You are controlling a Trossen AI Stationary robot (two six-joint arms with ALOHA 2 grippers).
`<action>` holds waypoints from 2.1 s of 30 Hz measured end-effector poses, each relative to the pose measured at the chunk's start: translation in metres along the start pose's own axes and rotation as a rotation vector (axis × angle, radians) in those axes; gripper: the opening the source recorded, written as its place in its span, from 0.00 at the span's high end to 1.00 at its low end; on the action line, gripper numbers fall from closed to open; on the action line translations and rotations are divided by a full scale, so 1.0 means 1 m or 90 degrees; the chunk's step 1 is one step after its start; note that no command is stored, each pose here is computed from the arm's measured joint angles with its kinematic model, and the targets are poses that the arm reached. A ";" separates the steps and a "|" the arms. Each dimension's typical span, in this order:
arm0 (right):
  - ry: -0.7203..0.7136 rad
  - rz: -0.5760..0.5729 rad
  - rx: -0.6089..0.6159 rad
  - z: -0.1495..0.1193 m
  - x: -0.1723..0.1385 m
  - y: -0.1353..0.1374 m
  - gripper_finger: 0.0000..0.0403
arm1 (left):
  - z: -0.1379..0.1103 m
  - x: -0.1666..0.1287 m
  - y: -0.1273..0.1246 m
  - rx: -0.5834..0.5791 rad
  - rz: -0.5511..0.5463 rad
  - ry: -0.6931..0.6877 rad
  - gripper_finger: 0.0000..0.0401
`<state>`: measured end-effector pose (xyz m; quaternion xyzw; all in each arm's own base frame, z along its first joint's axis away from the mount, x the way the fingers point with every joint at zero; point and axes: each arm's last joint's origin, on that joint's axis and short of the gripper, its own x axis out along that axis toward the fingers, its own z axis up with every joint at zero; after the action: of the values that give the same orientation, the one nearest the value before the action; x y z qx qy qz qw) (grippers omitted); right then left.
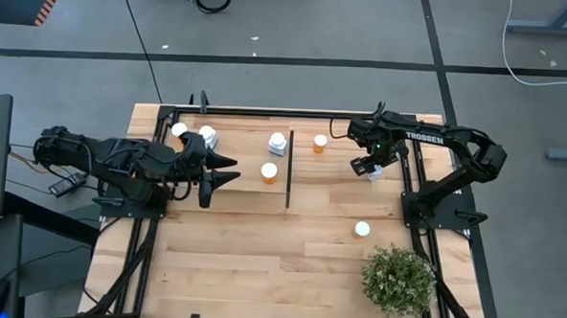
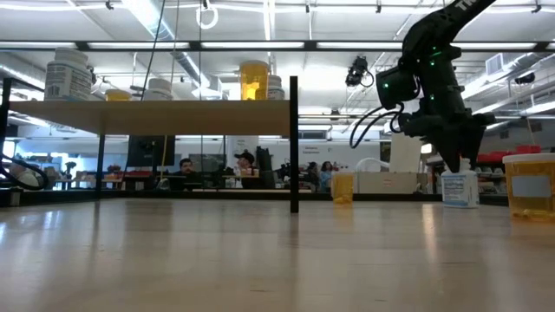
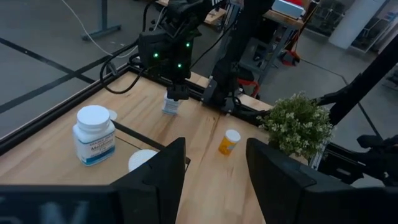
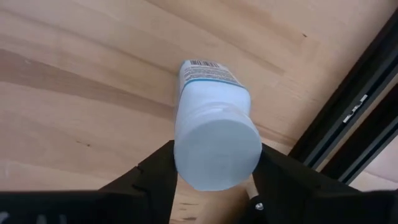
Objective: Pick and place medicine bottles onto shelf by color
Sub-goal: Put the white pill bottle on the shelf
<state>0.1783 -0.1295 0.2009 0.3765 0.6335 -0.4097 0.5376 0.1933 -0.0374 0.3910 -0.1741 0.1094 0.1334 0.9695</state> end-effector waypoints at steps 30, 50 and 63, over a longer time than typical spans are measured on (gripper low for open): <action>-0.204 0.191 -0.088 -0.018 -0.150 0.054 0.51 | 0.000 0.000 0.000 -0.008 0.004 -0.003 0.57; -0.448 0.496 -0.188 -0.060 -0.259 0.106 0.51 | 0.002 -0.001 0.003 0.100 0.063 -0.028 0.57; -0.440 0.473 -0.316 -0.039 -0.260 0.197 0.50 | 0.017 -0.037 0.017 0.053 0.051 -0.092 0.60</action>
<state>0.3806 -0.0274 0.4396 0.2809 0.3229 -0.1312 0.8942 0.1562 -0.0243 0.4106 -0.1188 0.0512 0.1797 0.9752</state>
